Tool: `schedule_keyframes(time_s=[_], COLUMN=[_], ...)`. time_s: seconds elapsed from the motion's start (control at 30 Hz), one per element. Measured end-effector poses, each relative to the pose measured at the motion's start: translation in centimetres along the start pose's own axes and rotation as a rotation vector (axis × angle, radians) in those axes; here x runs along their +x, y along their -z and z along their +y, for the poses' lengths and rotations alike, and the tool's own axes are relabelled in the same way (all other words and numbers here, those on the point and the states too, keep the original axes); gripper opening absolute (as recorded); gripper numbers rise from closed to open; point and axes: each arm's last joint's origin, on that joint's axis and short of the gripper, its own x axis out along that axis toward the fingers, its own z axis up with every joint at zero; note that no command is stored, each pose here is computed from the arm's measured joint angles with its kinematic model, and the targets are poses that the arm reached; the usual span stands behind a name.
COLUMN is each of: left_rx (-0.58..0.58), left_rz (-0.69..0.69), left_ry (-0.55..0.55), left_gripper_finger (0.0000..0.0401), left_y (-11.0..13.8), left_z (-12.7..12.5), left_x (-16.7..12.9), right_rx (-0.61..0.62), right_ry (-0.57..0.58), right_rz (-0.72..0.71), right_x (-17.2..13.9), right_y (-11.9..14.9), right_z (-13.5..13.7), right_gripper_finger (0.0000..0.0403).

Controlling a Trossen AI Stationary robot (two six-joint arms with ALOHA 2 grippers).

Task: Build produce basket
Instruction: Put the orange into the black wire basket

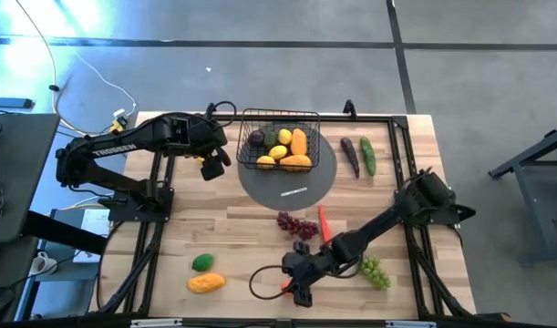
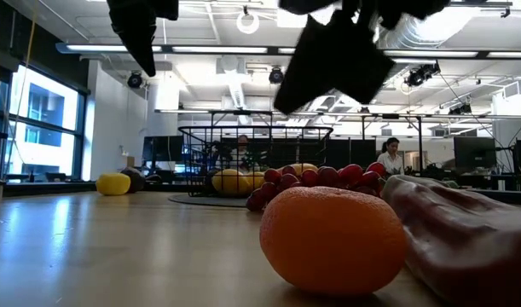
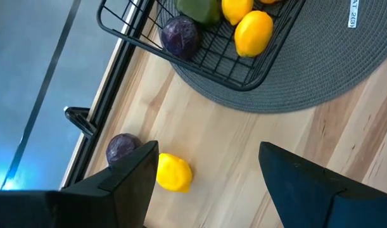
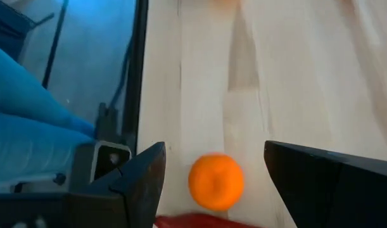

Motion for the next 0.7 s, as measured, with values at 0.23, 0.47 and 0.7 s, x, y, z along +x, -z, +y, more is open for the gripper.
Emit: schedule_keyframes(time_s=[0.23,0.47,0.7], left_rx=[-0.002,-0.023,-0.023], left_rz=[-0.001,-0.001,-0.001], left_ry=[0.003,0.004,0.004], left_gripper_finger=[0.0264,0.0264,0.0264], left_y=[0.0,0.0,0.0], left_z=[0.0,0.0,0.0], left_x=[0.0,0.0,0.0], right_rx=[0.001,0.022,0.033], right_ry=[0.019,0.031,0.012], right_rz=[0.024,0.053,0.076], right_x=[1.4,2.6,3.0], right_y=[0.8,1.6,1.9], right_z=[-0.3,-0.7,-0.7], right_gripper_finger=[0.025,0.025,0.025])
